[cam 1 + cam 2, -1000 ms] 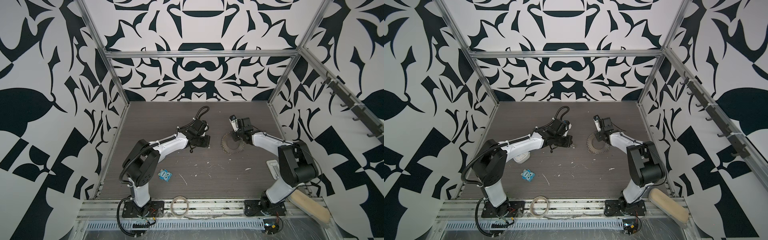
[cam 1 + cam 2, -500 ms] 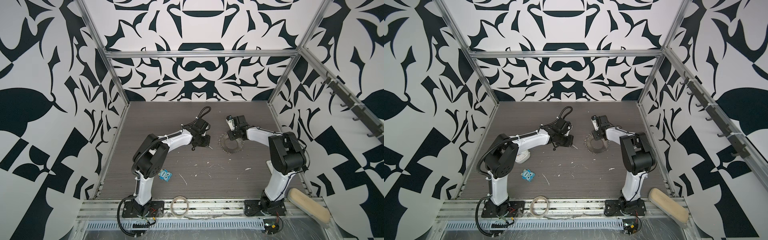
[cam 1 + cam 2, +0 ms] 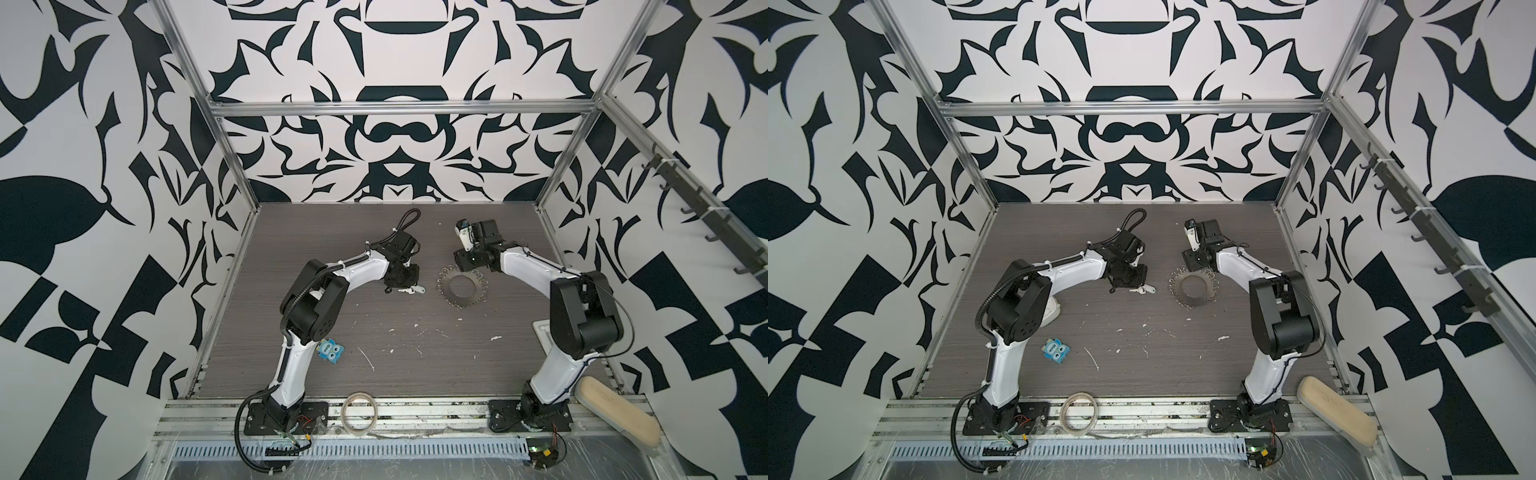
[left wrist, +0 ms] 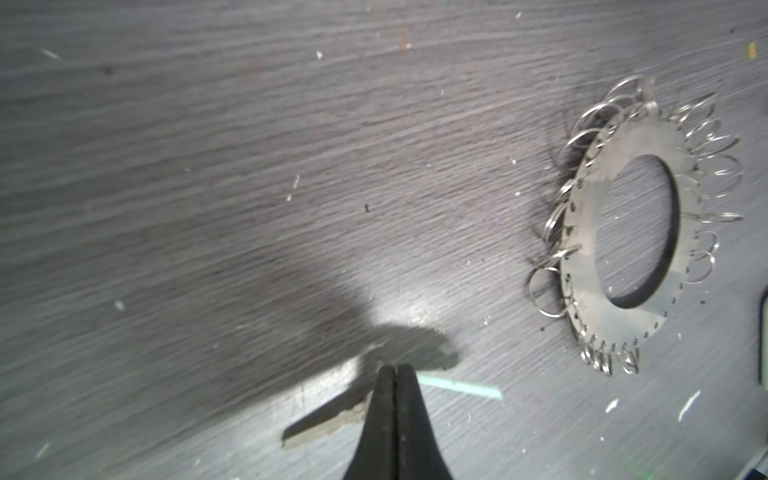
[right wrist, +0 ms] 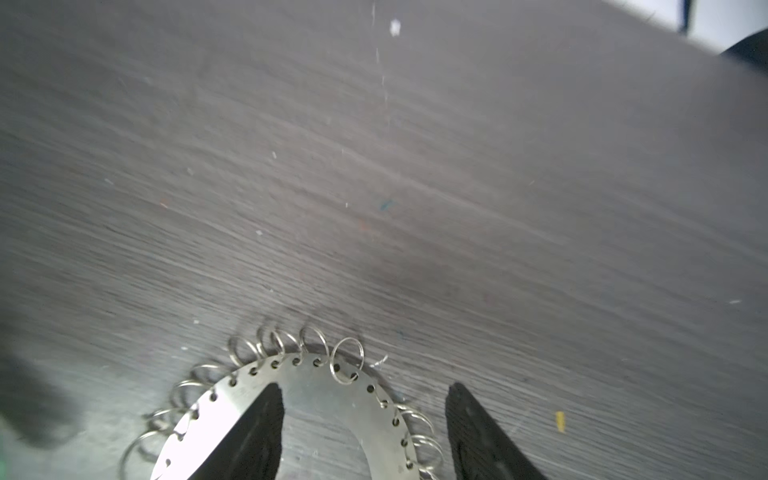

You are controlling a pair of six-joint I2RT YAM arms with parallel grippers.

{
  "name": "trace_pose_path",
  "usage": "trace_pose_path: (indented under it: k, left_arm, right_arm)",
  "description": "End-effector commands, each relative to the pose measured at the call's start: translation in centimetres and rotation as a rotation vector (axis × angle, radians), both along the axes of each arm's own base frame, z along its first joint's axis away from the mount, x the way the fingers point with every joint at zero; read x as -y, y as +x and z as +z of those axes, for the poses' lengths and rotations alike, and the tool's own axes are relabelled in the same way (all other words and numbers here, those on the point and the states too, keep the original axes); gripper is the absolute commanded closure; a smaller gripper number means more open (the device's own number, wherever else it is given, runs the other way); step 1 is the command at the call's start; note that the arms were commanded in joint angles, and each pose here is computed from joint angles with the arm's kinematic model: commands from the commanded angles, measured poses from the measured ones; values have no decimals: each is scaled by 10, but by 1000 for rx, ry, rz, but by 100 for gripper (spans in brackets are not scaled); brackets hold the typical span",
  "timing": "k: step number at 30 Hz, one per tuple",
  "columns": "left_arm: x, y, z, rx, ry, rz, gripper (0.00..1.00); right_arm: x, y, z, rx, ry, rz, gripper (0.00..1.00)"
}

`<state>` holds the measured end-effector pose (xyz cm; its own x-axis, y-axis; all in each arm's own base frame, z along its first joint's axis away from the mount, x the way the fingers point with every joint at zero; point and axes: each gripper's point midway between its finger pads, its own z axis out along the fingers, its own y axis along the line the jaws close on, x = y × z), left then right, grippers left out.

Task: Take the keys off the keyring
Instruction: 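Place the green-tagged key on the table beside the disc with the left gripper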

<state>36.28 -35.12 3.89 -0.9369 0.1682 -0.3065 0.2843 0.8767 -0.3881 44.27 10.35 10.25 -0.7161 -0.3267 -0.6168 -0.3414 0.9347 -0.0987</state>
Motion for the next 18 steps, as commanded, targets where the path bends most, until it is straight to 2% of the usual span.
trace_pose_path:
  k: [1, 4, 5, 8, 10, 12, 14, 18]
  left_arm:
    - [-2, -1, -3, -27, 10, -6, 91]
    - [-3, 2, 5, 11, 12, -15, 69]
    - [-5, 4, 11, 33, 14, -16, 51]
    - [-11, 11, 33, 103, 10, -8, 25]
    - [-17, 17, 53, 160, 7, -1, 0]
    - [-26, 25, 78, 237, 10, 4, 1]
    - [-39, 35, 110, 376, 22, 14, 1]
    - [-90, 59, 164, 666, 8, 159, 1]
  right_arm:
    - [3, -9, 35, 63, 31, -14, 34]
    - [8, -19, 48, 96, 47, -36, 30]
    - [11, -23, 51, 105, 55, -44, 27]
    - [18, -33, 59, 131, 61, -63, 19]
    - [23, -37, 65, 151, 62, -80, 13]
    - [31, -39, 71, 189, 52, -112, 6]
    - [40, -41, 81, 253, 57, -155, 4]
    - [64, -42, 88, 411, 66, -270, 1]
